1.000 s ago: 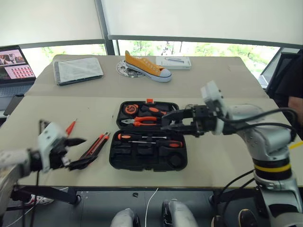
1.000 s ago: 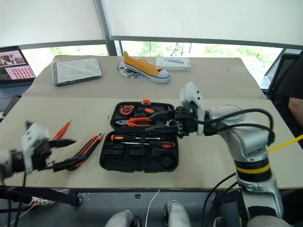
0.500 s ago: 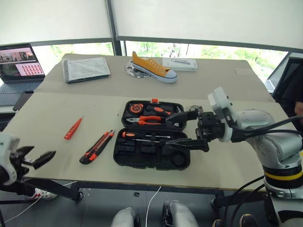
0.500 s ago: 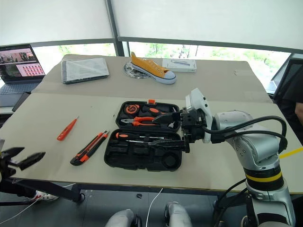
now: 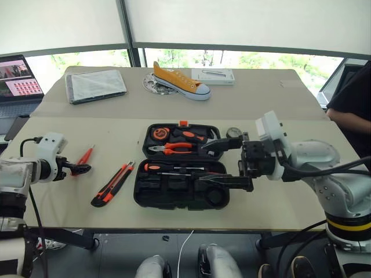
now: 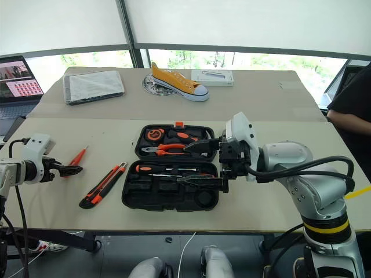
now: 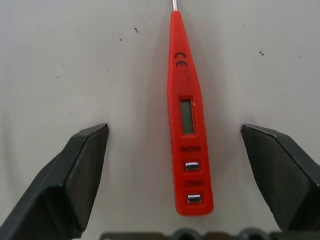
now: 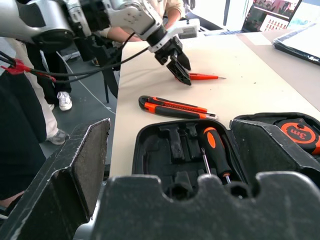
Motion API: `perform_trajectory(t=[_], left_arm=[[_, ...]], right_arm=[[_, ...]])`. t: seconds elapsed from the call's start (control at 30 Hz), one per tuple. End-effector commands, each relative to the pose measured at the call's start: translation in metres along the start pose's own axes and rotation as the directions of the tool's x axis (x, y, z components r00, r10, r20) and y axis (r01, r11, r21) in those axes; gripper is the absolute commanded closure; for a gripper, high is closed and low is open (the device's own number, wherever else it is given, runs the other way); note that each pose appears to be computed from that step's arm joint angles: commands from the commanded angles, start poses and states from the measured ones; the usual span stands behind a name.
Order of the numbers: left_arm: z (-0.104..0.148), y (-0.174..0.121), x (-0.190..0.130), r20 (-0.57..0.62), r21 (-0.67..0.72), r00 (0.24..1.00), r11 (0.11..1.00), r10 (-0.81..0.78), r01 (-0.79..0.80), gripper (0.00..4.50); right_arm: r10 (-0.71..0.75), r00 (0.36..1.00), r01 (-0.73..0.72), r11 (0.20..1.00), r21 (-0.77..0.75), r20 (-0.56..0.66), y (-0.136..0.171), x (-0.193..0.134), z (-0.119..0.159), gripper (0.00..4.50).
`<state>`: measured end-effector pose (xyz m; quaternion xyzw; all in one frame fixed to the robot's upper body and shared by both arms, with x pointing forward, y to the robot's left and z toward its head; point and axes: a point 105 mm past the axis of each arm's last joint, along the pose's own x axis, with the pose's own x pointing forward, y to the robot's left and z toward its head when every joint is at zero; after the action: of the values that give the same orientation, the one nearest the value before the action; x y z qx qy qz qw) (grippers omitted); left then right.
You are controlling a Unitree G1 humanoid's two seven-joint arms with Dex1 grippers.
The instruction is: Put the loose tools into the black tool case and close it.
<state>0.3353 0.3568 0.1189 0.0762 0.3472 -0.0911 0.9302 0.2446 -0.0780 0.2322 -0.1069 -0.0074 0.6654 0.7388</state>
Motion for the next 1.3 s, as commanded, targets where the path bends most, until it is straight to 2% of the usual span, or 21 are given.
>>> perform_trajectory(t=[0.03,0.2,0.27,0.3,0.33,0.37,0.47,0.53,0.57,0.63,0.73,0.8,0.87,1.03,1.3], left_arm=[[-0.006,-0.003,0.011,-0.015,0.043,1.0,0.999,-0.025,0.025,1.03],[-0.007,-0.008,0.012,-0.032,0.0,0.997,0.998,-0.067,0.067,2.97],[0.0,-0.005,0.009,0.0,0.006,0.998,0.998,-0.063,0.063,3.7],[0.005,-0.004,0.007,0.024,0.011,0.998,0.998,-0.062,0.061,3.99],[0.013,-0.003,0.005,0.052,0.02,0.997,0.998,-0.061,0.061,4.07],[0.025,-0.005,0.001,0.098,0.042,0.993,0.997,-0.073,0.069,4.07],[0.068,-0.038,-0.019,0.229,0.191,0.943,0.961,-0.243,0.201,4.07],[0.086,-0.074,-0.034,0.25,0.38,0.88,0.877,-0.404,0.294,4.07],[0.091,-0.098,-0.044,0.226,0.491,0.833,0.797,-0.506,0.351,4.07],[0.091,-0.133,-0.058,0.152,0.608,0.761,0.666,-0.631,0.431,4.07],[0.078,-0.181,-0.056,-0.035,0.739,0.689,0.445,-0.724,0.506,4.07],[0.065,-0.197,-0.048,-0.149,0.779,0.665,0.328,-0.732,0.535,4.07],[0.057,-0.207,-0.041,-0.224,0.785,0.64,0.254,-0.735,0.566,4.07],[0.048,-0.219,-0.026,-0.335,0.792,0.626,0.149,-0.704,0.591,4.07],[0.055,-0.223,-0.005,-0.34,0.796,0.657,0.167,-0.673,0.582,4.07]], right_arm=[[-0.015,1.0,0.015,0.999,-0.048,0.011,0.004,-0.004,0.01,0.0],[-0.033,0.999,0.033,0.998,-0.053,-0.005,0.003,-0.007,0.008,0.0],[-0.044,0.999,0.043,0.998,-0.055,-0.018,0.002,-0.01,0.006,0.0],[-0.049,0.998,0.048,0.997,-0.055,-0.027,0.002,-0.011,0.004,0.0],[-0.054,0.998,0.052,0.997,-0.052,-0.037,0.001,-0.012,0.003,0.0],[-0.06,0.997,0.057,0.997,-0.047,-0.051,0.001,-0.014,0.0,0.0],[-0.065,0.993,0.065,0.998,-0.008,-0.097,0.005,-0.023,-0.008,0.0],[-0.061,0.992,0.061,0.998,-0.005,-0.109,0.009,-0.026,-0.011,0.0],[-0.064,0.991,0.063,0.998,-0.007,-0.114,0.011,-0.027,-0.012,0.0],[-0.074,0.99,0.073,0.997,-0.011,-0.121,0.013,-0.028,-0.014,0.0],[-0.088,0.988,0.086,0.996,-0.019,-0.127,0.017,-0.027,-0.017,0.0],[-0.094,0.988,0.093,0.996,-0.015,-0.122,0.018,-0.026,-0.017,0.0],[-0.101,0.988,0.1,0.995,-0.013,-0.118,0.019,-0.025,-0.017,0.0],[-0.128,0.986,0.128,0.992,-0.007,-0.108,0.017,-0.026,-0.017,0.0],[-0.145,0.985,0.146,0.989,0.004,-0.097,0.02,-0.025,-0.018,0.0]])
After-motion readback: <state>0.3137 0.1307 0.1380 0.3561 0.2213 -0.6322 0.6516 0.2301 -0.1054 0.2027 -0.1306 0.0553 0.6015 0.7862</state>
